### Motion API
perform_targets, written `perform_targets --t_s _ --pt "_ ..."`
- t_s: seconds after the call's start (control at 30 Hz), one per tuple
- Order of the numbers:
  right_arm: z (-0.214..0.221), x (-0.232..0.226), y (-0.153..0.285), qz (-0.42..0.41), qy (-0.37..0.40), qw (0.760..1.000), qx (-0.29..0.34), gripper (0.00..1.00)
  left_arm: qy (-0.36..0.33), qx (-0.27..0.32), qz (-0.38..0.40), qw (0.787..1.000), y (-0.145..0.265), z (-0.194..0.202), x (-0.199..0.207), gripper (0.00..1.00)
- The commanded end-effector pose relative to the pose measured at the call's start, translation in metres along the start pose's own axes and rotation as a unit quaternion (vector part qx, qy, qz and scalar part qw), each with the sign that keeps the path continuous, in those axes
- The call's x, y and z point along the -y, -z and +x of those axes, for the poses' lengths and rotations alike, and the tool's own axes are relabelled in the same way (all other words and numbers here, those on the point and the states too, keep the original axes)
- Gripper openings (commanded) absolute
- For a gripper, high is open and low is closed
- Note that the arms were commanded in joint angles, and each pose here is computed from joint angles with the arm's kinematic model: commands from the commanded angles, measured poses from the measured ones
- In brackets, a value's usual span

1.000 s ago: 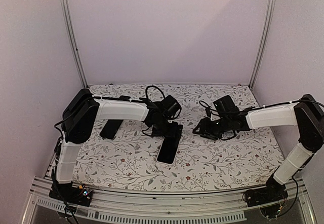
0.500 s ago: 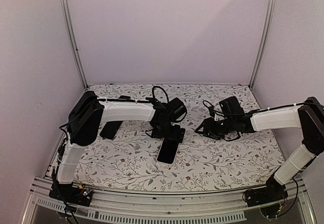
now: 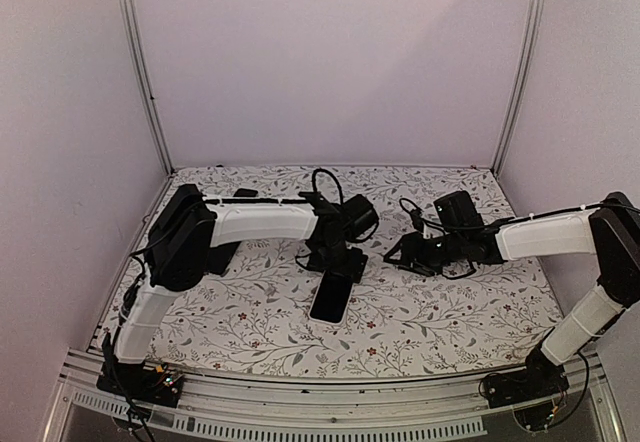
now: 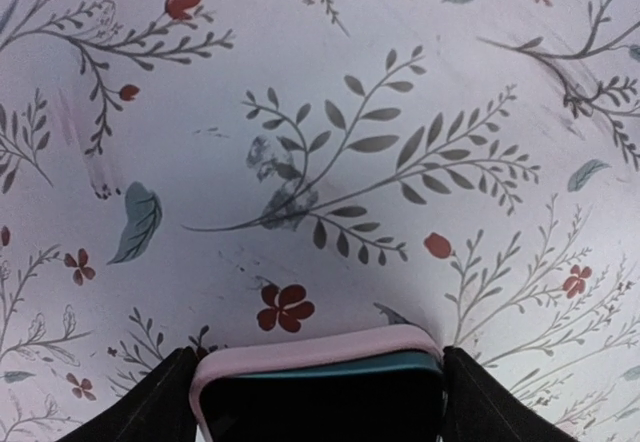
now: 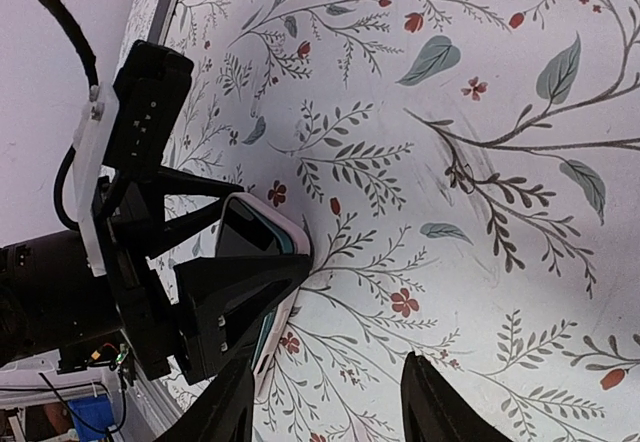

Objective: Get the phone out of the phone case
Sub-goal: Pick up the phone with the phone case from the center of the board.

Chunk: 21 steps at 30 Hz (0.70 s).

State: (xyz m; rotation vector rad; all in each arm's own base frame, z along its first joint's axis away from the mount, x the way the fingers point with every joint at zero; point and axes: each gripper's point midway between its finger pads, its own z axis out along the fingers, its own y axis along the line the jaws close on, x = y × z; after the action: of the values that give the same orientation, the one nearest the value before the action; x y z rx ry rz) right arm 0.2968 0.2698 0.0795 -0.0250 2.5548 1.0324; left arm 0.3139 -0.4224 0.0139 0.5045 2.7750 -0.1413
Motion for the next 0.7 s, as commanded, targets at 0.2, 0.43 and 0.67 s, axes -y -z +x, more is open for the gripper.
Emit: perform_targets --t_s 0.2,0.43,0.67 --pt "0.008 -0.007 -0.001 -0.030 0.016 0.999 -0.022 0.53 0.017 -0.008 0.084 0.996 -0.001 0.002 0.003 0.58" --pt "0.017 -0.026 -0.011 -0.051 0.037 0.997 -0.046 0.53 0.095 0.003 0.247 0.964 0.017 -0.008 0.004 0.53" --pt "0.024 -0.056 -0.036 -0.071 0.048 0.994 -0.065 0.53 0.155 0.014 0.343 0.926 0.029 -0.011 -0.004 0.52"
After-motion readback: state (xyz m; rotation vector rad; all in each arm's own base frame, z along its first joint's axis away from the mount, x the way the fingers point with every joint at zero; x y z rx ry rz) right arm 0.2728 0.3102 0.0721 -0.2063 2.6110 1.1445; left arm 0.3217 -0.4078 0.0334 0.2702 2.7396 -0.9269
